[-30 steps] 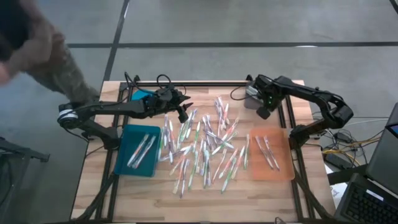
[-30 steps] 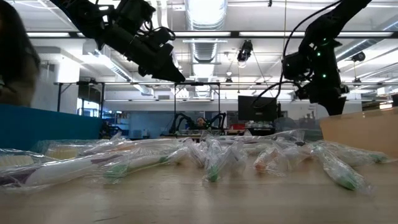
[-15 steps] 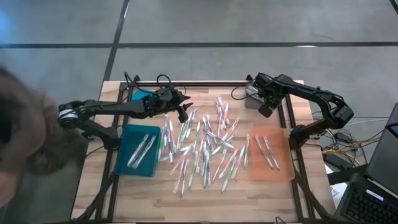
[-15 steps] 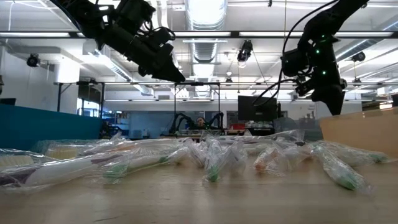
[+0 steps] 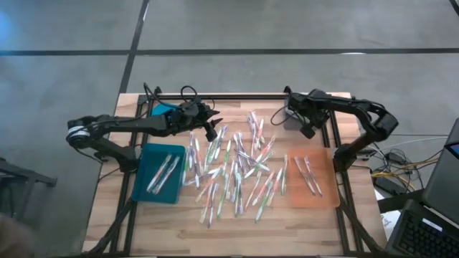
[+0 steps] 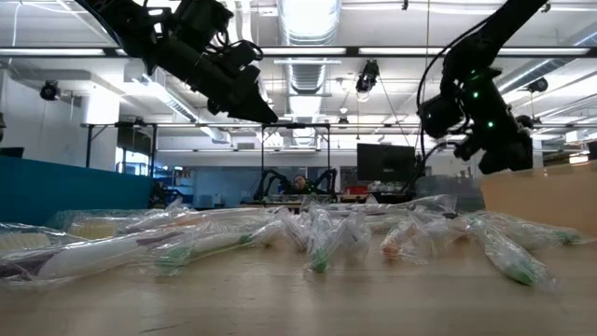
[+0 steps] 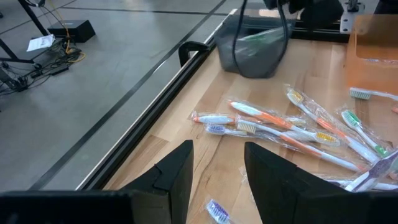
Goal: Pick & Place Toothbrushes
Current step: Adjust the black bin
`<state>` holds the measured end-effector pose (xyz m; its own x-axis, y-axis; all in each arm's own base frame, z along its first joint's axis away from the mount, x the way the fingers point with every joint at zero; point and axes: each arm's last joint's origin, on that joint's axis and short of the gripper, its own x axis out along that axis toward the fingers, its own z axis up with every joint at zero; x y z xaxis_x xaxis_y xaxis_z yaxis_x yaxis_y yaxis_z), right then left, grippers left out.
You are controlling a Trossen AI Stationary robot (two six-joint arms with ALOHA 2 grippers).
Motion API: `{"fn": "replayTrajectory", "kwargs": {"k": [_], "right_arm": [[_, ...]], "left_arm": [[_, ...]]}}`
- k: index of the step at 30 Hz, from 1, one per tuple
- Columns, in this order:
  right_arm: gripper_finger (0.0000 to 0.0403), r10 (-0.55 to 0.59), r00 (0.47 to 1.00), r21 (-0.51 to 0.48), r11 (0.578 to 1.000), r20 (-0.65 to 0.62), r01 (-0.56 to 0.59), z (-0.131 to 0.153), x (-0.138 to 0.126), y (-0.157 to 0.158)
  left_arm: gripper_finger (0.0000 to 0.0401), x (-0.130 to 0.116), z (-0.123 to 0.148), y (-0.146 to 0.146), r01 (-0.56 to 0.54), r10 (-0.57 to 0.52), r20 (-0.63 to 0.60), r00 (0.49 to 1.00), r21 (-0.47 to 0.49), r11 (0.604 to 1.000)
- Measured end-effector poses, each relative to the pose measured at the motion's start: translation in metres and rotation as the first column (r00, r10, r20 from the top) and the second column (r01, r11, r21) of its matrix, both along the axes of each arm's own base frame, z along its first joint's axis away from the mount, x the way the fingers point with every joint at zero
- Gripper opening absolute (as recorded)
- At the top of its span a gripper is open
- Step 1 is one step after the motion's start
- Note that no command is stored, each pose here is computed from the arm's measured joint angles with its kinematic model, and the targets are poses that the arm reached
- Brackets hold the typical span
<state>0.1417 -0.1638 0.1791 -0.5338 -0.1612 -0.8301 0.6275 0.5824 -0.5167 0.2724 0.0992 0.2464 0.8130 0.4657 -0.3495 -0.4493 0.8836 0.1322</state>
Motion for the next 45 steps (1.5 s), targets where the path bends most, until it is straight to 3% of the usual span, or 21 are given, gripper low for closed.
{"fn": "replayTrajectory", "kwargs": {"k": [5,11,16,20,28,38,45], "right_arm": [[0.0008,-0.027,0.999,0.084,0.996,0.021,0.026,-0.012,0.004,-0.001],[0.0008,-0.106,0.985,0.193,0.978,0.136,0.079,-0.012,0.007,0.004],[0.0008,-0.079,0.984,0.105,0.993,0.159,0.063,0.002,0.008,0.004],[0.0008,-0.012,0.968,0.001,1.000,0.252,0.013,0.023,0.019,0.002],[0.0008,0.153,0.861,-0.130,0.986,0.484,-0.102,0.047,0.056,-0.021],[0.0008,0.201,0.862,-0.104,0.979,0.464,-0.173,0.040,0.092,-0.053],[0.0008,0.188,0.880,-0.071,0.982,0.436,-0.175,0.031,0.096,-0.064]], "left_arm": [[0.0149,0.000,0.000,0.000,0.000,0.000,0.000,1.000,0.000,1.000],[0.0149,0.000,0.000,0.000,0.000,0.000,0.000,1.000,0.000,1.000],[0.0149,0.000,0.000,0.000,0.000,0.000,0.000,1.000,0.000,1.000],[0.0149,0.000,0.000,0.000,0.000,0.000,0.000,1.000,0.000,1.000],[0.0149,0.000,0.000,0.000,0.001,-0.001,0.000,1.000,0.000,1.000],[0.0149,0.000,0.000,0.000,0.000,0.000,0.000,1.000,0.000,1.000],[0.0149,0.000,0.000,0.000,0.000,0.000,0.000,1.000,0.000,1.000]]}}
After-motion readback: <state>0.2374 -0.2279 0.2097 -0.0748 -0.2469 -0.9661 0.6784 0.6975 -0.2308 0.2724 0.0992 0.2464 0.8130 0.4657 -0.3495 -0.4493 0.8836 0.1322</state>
